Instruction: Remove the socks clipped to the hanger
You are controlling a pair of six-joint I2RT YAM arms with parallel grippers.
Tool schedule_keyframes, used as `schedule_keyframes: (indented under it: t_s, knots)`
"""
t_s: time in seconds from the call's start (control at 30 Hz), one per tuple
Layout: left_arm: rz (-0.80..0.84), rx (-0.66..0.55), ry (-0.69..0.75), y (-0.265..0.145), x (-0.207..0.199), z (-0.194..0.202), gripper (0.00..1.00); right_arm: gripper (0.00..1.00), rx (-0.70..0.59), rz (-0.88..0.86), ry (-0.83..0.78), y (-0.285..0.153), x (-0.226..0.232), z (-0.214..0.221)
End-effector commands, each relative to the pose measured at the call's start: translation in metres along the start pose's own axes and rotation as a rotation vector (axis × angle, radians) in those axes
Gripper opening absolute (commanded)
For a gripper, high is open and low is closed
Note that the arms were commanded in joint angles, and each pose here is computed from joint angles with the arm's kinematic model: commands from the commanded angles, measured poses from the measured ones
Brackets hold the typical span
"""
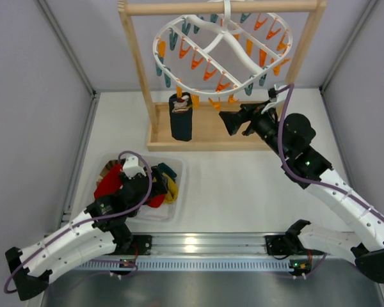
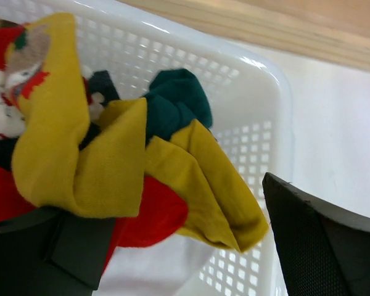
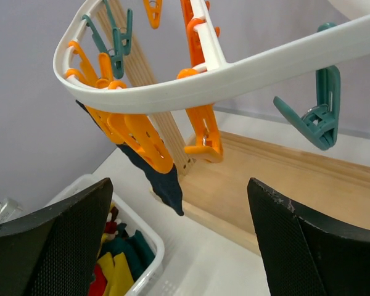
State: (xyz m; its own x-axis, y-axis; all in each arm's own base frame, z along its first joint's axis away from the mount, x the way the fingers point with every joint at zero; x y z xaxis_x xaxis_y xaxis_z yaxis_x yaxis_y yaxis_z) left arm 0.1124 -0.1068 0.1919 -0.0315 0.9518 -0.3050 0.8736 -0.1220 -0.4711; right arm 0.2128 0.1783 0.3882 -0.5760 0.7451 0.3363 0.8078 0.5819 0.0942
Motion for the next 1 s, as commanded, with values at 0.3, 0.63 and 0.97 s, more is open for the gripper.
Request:
schedule_keyframes:
  t_s: [0.3,0.63,0.97]
  knots:
    - [0.289,0.114,-0.052,-0.055,-0.013,-0.033,0.99,0.89,-0.063,0.057,-0.044,-0.025,-0.007,-0.016]
    - [0.398,-0.116,-0.033,-0.091,-0.031,-0.105,0.99,0.92,-0.041,0.036,-0.014,-0.028,-0.005,-0.014]
    - [0.482,-0.420,0.325,-0.011,-0.110,-0.147,0.99,0.97,-0.022,0.005,-0.009,-0.064,-0.005,-0.008]
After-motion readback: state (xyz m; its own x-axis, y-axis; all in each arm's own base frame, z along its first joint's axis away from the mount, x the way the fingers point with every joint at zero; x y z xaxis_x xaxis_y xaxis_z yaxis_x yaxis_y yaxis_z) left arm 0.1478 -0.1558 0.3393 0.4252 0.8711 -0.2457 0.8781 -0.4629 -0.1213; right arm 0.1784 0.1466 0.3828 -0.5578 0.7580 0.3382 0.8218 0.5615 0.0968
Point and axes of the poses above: each gripper's point midway between its finger pads, its own y axis out along the fingers, its own x axis along the line the jaws close on, z = x × y, the point moved 10 cm from there along -y, back along the fingers, and after that the axes turned 2 degrees about y, right-handed, at the moved point
